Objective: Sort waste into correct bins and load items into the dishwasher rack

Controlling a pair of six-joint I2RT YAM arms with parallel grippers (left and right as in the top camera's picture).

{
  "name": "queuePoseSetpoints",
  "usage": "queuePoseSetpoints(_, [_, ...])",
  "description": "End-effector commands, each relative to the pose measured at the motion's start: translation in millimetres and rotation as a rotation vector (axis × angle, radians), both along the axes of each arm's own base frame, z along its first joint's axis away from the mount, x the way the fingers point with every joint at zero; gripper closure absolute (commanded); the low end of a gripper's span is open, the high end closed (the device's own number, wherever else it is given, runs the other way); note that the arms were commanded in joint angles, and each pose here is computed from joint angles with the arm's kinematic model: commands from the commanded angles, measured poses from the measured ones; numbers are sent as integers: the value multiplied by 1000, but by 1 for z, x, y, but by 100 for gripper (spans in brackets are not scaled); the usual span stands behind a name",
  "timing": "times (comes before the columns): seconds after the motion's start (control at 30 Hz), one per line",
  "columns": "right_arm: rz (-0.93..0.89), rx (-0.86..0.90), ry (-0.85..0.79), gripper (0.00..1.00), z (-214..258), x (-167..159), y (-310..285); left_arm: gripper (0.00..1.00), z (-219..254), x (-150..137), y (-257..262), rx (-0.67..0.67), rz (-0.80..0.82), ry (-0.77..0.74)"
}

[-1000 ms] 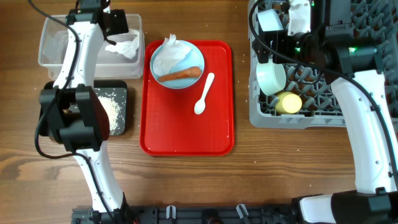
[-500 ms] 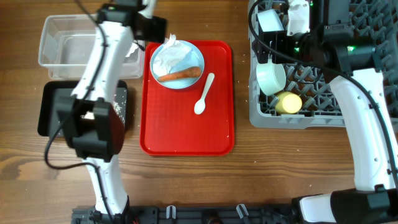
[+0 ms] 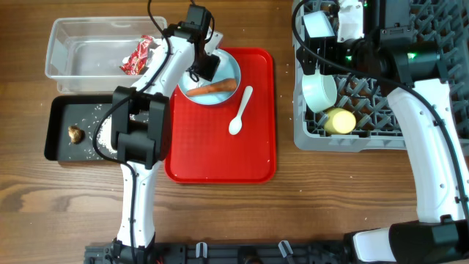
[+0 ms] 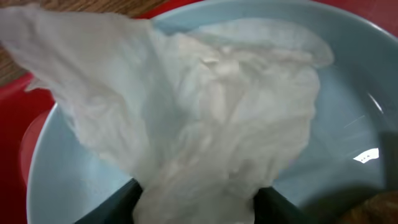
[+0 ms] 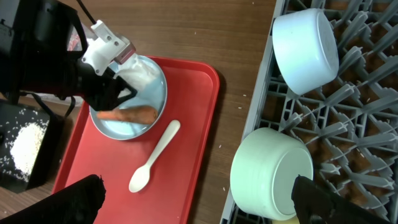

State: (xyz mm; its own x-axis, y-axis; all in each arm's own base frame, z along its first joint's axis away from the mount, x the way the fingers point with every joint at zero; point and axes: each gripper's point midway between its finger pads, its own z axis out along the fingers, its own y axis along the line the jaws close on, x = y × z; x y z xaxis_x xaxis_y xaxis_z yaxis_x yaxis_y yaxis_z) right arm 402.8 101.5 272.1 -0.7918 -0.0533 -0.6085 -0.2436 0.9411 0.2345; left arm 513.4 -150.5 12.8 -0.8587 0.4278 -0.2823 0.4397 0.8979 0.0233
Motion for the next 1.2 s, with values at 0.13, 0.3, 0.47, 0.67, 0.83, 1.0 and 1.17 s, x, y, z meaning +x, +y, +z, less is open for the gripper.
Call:
queuePoseSetpoints(0.13, [-1, -17, -3, 0, -2, 3, -2, 96, 8, 4, -2, -38, 98, -6])
queuePoseSetpoints(0.3, [-1, -17, 0, 0, -2, 3, -2, 96, 131, 25, 11, -147, 217, -217])
queuePoseSetpoints(0.47, [-1, -16, 0, 1, -2, 3, -2, 96, 192, 20, 74, -130, 358, -312])
queuePoseSetpoints(0.67, [-3, -13, -4, 0, -2, 4, -1, 88, 155, 16, 144, -82, 519, -206])
queuePoseSetpoints(0.83, [0, -13, 17, 1, -8, 5, 0, 6, 115, 18, 170, -63, 587, -132])
queuePoseSetpoints(1.0, [0, -13, 14, 1, -8, 6, 0, 0, 117, 23, 170, -70, 591, -149])
queuePoseSetpoints(1.17, [0, -14, 18, 1, -8, 5, -1, 1, 134, 16, 143, -98, 444, -148])
